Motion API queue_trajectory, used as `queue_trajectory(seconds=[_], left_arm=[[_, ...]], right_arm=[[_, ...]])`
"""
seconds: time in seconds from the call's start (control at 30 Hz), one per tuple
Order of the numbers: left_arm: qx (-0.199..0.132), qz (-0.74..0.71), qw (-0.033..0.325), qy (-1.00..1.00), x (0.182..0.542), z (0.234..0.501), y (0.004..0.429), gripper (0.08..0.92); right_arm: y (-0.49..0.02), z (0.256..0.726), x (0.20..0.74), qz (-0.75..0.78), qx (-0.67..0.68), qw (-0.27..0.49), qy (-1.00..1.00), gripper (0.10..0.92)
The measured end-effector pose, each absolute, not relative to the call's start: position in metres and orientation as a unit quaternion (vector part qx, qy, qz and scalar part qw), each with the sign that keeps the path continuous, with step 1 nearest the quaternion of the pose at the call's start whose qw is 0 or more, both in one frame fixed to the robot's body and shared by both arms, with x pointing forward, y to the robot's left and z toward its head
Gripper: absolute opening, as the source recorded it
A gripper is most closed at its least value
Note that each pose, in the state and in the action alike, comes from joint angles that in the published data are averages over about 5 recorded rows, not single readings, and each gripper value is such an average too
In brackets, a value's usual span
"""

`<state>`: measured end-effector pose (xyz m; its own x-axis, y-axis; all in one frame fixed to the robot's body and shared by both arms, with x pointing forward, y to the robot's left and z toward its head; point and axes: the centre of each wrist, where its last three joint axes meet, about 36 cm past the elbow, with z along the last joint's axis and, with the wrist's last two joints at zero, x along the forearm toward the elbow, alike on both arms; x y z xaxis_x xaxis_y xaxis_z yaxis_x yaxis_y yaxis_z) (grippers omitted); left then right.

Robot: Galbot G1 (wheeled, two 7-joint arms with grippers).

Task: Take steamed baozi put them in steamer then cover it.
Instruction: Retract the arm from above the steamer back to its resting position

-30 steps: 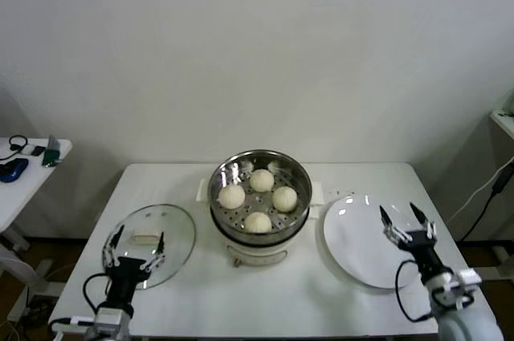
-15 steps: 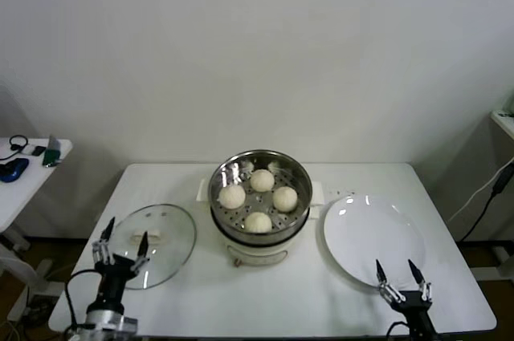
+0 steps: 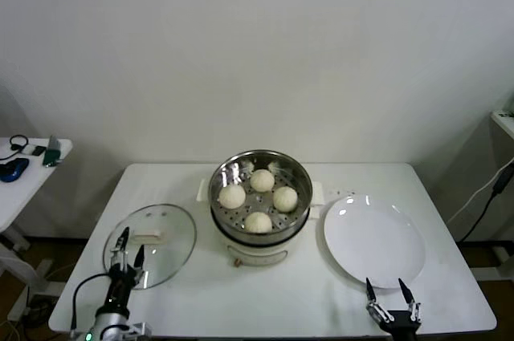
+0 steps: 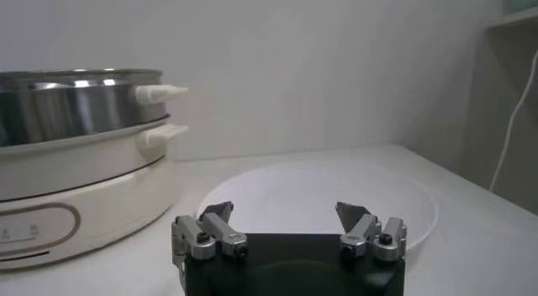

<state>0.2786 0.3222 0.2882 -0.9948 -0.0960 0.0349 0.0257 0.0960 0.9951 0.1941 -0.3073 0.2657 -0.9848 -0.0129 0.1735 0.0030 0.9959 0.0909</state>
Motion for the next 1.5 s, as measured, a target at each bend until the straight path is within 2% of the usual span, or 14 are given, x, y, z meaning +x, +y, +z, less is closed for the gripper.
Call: queue_trajectory(seconds=[0.3, 1.1, 1.23, 1.5], left_arm=[[0.022, -0.703, 0.052, -0.709, 0.298, 0.268, 0.325, 0.823], [0.023, -0.729, 0.069, -0.681, 0.348, 0.238, 0.344, 0.81], [0.021, -0.73, 0.07, -0.679, 0.351, 0.235, 0.347, 0.723], [0.018, -0.732, 0.071, -0.677, 0.355, 0.231, 0.351, 0.489]], right_arm=[[-0.303, 0.268, 0.186, -0.044, 0.002, 0.09, -0.995, 0.823], [-0.299, 0.294, 0.188, -0.028, 0.018, 0.081, -0.996, 0.823], [-0.297, 0.295, 0.189, -0.029, 0.021, 0.079, -0.996, 0.823], [-0.295, 0.296, 0.191, -0.028, 0.025, 0.081, -0.996, 0.823]])
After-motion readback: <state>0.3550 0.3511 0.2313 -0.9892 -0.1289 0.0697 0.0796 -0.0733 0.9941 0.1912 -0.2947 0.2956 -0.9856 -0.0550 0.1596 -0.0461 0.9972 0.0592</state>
